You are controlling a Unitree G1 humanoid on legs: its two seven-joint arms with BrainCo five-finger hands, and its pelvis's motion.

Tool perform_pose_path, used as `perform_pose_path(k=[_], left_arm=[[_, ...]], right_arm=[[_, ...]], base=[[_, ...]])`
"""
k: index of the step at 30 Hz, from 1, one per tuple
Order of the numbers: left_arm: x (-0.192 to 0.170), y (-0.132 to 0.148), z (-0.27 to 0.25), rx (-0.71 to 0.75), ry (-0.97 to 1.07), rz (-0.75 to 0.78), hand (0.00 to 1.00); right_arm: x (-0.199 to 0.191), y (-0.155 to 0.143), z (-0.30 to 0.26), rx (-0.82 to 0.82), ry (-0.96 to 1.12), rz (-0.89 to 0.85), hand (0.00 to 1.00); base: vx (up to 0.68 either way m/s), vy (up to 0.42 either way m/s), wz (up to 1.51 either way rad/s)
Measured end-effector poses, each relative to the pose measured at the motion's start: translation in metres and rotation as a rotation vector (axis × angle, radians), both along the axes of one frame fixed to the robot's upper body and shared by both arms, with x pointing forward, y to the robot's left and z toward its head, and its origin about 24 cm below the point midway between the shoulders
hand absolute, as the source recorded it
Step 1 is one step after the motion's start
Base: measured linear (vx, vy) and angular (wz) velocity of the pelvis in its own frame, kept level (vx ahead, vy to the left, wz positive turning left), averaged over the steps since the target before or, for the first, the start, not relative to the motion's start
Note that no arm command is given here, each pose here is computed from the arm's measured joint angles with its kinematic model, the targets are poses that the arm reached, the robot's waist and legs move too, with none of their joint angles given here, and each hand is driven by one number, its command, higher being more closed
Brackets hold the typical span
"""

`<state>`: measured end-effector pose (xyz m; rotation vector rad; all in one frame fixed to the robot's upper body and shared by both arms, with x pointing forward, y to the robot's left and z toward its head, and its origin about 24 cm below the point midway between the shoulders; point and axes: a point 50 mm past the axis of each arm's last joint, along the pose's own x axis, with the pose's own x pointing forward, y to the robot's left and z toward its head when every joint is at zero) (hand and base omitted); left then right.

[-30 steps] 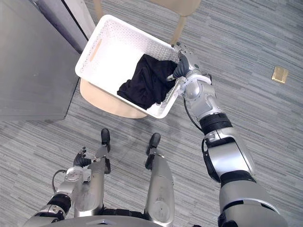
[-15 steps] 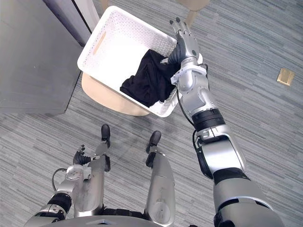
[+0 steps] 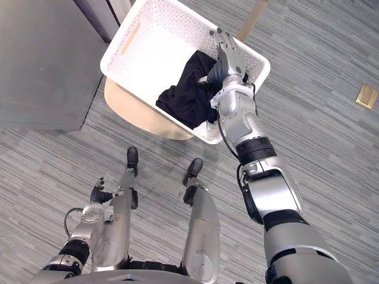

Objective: Pick up the laundry basket with both hands and put the clothes into the washing machine.

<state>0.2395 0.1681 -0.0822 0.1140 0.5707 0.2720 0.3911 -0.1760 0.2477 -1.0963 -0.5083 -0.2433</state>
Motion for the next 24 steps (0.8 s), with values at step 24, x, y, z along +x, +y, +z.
perform_pose_path(k=[24], left_arm=[[0.025, -0.006, 0.03, -0.066, -0.163, 0.049, 0.0]], right_arm=[[0.006, 0.009, -0.014, -0.167, 0.069, -0.014, 0.0]], base=[[-0.03, -0.044, 0.06]])
